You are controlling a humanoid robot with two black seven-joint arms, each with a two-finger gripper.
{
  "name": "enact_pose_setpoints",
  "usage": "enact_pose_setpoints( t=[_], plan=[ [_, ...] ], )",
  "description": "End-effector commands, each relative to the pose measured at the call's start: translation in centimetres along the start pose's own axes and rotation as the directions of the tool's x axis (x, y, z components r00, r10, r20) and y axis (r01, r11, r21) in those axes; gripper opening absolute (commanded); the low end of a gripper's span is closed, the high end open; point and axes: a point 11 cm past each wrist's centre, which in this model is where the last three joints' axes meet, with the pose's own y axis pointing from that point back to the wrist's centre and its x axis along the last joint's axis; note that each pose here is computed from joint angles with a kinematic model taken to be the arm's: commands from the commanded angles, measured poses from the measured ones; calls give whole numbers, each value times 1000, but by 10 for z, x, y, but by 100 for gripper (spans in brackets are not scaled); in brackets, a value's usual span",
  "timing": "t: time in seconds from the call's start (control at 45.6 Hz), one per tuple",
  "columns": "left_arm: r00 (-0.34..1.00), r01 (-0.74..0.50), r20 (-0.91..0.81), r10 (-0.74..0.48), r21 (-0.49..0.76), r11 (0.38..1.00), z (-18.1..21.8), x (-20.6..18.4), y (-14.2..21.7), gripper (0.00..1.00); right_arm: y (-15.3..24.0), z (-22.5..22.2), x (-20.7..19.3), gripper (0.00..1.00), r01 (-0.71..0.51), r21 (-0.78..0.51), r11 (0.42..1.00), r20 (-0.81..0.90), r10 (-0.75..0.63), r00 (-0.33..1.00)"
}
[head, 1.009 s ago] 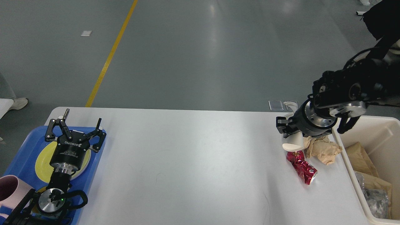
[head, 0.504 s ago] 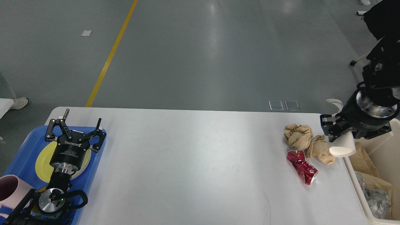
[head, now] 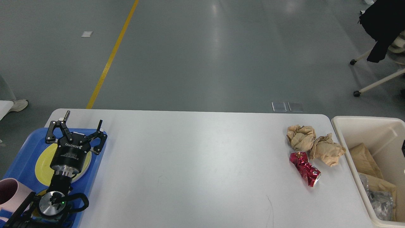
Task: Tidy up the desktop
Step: 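Drop the paper cup into the white bin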
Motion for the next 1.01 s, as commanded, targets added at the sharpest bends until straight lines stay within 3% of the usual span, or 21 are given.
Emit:
enact_pose_setpoints(
  t=[0.0, 0.307, 0.789, 0.855, 0.899, 0.943, 0.987],
  plan=[
    [1000, 0, -1, 0, 0, 1000, 0, 0, 0, 97, -58, 19, -21, 0, -30, -30, 999, 53, 32, 998],
    [1000, 3, -1, -3, -1, 1000, 0, -1, -1, 97, -148, -8, -91, 0, -193, -57, 979, -59, 190, 980],
    [1000, 0, 0, 0, 0, 1000, 0, 0, 0, 97, -161, -7, -119, 1, -217, -65, 974, -84, 211, 974],
    [1000, 0, 0, 0, 0, 1000, 0, 0, 0, 97, -160, -6, -114, 57, -239, -65, 969, -81, 234, 969],
    [1000, 1, -1, -1, -1, 1000, 0, 0, -1, 97, -159, -6, -111, 88, -265, -61, 962, -79, 260, 962],
    [1000, 1, -1, -1, -1, 1000, 0, 0, 0, 97, -159, -7, -110, 97, -287, -58, 956, -79, 282, 956],
    [1000, 2, 0, -2, 0, 1000, 0, -1, -1, 97, -159, -8, -111, 100, -292, -56, 955, -80, 288, 954]
  ],
)
